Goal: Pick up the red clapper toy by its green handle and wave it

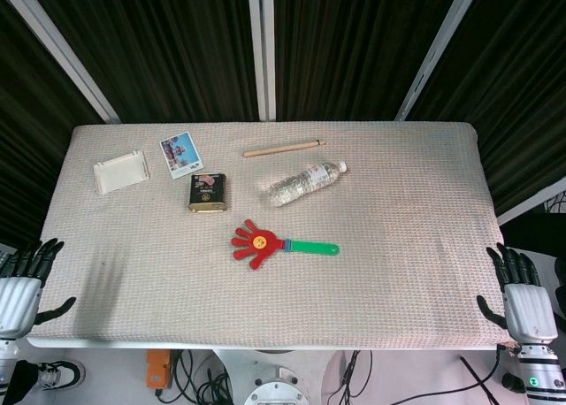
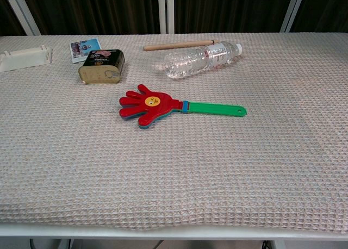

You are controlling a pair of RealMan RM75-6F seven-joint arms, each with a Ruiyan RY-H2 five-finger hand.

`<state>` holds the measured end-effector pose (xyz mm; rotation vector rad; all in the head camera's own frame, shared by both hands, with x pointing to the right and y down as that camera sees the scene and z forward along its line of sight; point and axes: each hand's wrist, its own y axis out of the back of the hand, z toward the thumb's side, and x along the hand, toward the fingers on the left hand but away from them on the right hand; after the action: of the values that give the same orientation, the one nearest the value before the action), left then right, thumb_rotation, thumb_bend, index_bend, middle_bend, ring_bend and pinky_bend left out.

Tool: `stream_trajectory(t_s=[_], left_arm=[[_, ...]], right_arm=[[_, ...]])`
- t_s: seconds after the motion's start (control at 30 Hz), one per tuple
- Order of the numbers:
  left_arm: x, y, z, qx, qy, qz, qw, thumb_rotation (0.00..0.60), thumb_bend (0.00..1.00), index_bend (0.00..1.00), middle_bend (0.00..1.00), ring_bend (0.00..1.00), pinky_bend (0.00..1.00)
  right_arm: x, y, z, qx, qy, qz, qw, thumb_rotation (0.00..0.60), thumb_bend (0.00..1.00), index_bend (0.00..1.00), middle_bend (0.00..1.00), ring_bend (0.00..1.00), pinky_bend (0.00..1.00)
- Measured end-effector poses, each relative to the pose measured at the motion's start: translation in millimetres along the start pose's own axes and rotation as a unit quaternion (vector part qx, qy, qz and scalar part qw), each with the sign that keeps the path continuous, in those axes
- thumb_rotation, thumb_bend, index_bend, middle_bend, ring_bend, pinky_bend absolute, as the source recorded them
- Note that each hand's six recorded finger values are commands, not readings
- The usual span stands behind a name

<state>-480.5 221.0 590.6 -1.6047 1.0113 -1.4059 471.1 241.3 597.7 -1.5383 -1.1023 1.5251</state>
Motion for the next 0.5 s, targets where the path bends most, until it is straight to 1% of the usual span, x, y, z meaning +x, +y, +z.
stream_trajectory(t_s=[0.3, 0.5], left_arm=[[0.8, -1.6, 3.9, -0.006, -0.006, -0.002, 1.0, 0.6, 0.15, 0.03, 0.04, 0.0, 0.03], [-1.0, 0.3, 1.6, -0.008, 0.0, 0.003, 1.0, 0.6, 0.15, 0.03, 0.04, 0.0, 0.03]], right_arm=[[0.2, 0.8, 4.3, -0.002, 0.01, 0.0, 1.0, 0.6, 0.22, 0.0, 0.0, 0.0, 0.0], [-1.4, 0.2, 7.3, -0.003, 0.012, 0.004, 0.9999, 0.6, 0.22, 0.0, 0.0, 0.0, 0.0]])
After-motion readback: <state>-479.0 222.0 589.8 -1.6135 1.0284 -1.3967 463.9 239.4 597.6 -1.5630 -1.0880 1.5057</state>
